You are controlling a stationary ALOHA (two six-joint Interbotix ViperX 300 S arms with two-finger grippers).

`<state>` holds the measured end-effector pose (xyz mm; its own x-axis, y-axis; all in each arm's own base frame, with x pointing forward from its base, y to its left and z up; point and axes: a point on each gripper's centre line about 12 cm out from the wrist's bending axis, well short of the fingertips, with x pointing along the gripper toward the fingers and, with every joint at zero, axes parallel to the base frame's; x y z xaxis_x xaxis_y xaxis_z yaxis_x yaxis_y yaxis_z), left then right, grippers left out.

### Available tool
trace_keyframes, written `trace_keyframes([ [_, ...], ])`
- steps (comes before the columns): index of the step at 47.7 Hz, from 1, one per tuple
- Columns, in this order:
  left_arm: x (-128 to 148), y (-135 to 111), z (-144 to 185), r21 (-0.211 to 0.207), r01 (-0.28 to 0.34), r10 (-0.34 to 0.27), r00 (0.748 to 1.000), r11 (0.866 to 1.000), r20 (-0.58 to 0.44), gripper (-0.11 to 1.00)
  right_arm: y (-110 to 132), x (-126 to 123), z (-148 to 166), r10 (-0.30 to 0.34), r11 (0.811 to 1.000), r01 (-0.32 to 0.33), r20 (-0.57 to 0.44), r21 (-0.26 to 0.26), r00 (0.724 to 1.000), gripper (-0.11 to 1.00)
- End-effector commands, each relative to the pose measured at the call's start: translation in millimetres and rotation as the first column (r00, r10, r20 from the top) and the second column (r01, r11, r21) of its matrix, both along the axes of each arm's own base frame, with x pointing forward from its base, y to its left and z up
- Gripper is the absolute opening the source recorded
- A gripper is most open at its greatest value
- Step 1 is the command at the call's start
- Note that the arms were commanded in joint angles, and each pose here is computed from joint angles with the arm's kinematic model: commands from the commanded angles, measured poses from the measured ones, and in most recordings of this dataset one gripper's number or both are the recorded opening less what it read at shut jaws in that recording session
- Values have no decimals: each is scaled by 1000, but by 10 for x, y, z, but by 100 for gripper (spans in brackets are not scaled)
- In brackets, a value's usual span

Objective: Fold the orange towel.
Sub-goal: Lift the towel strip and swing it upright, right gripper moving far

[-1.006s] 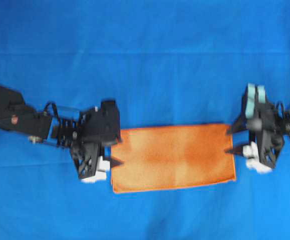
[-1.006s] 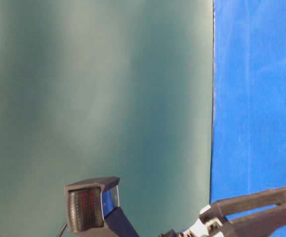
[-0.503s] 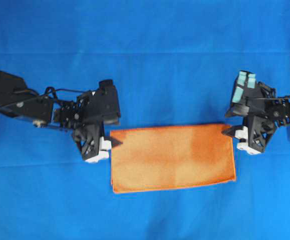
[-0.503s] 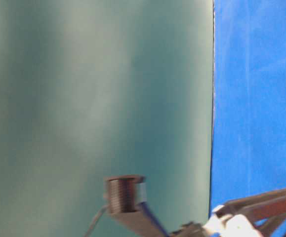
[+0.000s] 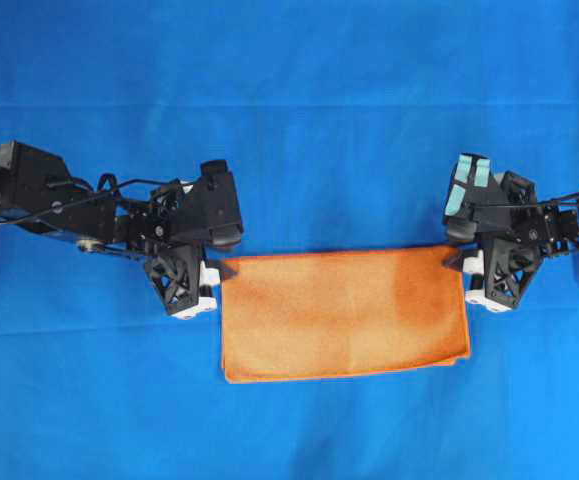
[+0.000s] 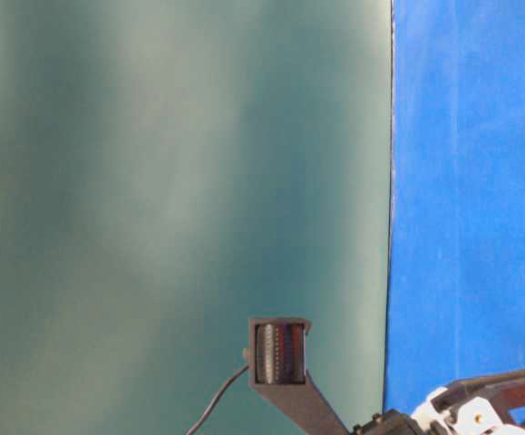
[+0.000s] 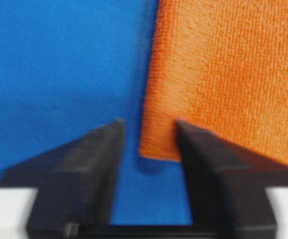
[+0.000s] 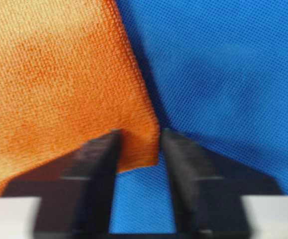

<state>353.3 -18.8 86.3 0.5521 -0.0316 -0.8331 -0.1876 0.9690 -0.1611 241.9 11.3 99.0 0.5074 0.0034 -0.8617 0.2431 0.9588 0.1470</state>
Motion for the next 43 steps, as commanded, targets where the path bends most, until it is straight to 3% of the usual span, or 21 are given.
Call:
trace_keyframes([
  [1,46,-9,61,1,5,-5,1000,1000,-6,22,57,54,54,21,1000,-21,36,6,999,24],
  [4,69,-10,66,2,6,-6,1000,1000,-11,8,94,63,62,36,999,-36,48,8,998,6],
  [6,86,-12,71,3,8,-7,1000,1000,-12,2,120,68,67,43,999,-44,56,11,998,3],
  [23,113,36,274,-1,-8,8,1000,1000,14,1,131,67,144,37,999,-38,78,19,996,3],
  [43,89,27,1067,-9,-4,5,992,1000,122,1,63,-100,907,11,1000,-11,201,-1,980,3],
])
